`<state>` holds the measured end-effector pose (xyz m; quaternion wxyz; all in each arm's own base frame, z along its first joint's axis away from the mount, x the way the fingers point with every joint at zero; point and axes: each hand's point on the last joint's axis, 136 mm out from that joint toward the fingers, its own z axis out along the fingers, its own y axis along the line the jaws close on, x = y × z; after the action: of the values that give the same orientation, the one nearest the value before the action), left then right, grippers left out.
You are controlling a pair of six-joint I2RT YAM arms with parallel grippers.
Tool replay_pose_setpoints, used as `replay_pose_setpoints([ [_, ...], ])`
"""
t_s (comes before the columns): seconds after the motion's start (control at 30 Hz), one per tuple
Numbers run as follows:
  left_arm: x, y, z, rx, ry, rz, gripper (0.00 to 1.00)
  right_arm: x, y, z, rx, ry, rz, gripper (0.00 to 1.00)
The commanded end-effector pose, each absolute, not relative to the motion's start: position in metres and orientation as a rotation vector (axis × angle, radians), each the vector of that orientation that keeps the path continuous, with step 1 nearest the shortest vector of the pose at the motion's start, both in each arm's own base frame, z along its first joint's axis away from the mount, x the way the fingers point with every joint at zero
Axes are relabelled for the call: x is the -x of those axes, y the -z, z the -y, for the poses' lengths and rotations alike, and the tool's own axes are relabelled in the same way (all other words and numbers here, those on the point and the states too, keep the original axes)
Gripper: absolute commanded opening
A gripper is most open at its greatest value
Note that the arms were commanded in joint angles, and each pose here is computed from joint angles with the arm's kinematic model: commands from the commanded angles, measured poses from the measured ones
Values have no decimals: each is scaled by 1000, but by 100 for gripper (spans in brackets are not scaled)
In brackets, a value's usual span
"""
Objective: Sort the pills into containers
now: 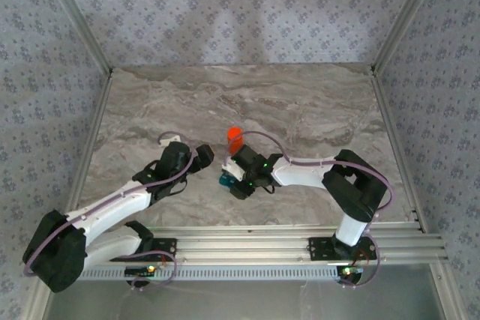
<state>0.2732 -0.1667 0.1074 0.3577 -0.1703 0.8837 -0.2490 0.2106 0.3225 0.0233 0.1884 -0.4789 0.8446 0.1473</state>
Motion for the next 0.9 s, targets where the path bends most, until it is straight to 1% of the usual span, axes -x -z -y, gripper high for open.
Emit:
replay_pose_setpoints([
  [0.0,-283,-128,175,415,687,-2235,99,-204,-9,-307,1366,-334,-2431,58],
  [0.03,-284,-128,176,415,686,-2237,99,-204,-9,-307,1361,-333,-2429,60],
  [0.2,-285,-130,177,401,677,-2247,99,-207,-12,-296,1295,-273,-2440,64],
  [0.47,-282,-129,177,355,637,-2288,99,-232,-11,-261,1100,-140,-2517,64],
  [0.57,-281,-127,176,352,630,-2295,99,-240,-17,-258,1024,-188,-2518,64],
  [0.77,-275,-124,173,310,601,-2326,99,-224,-31,-263,990,-364,-2517,64],
  [0.87,-269,-120,171,257,552,-2366,99,-224,-46,-263,901,-477,-2512,64],
])
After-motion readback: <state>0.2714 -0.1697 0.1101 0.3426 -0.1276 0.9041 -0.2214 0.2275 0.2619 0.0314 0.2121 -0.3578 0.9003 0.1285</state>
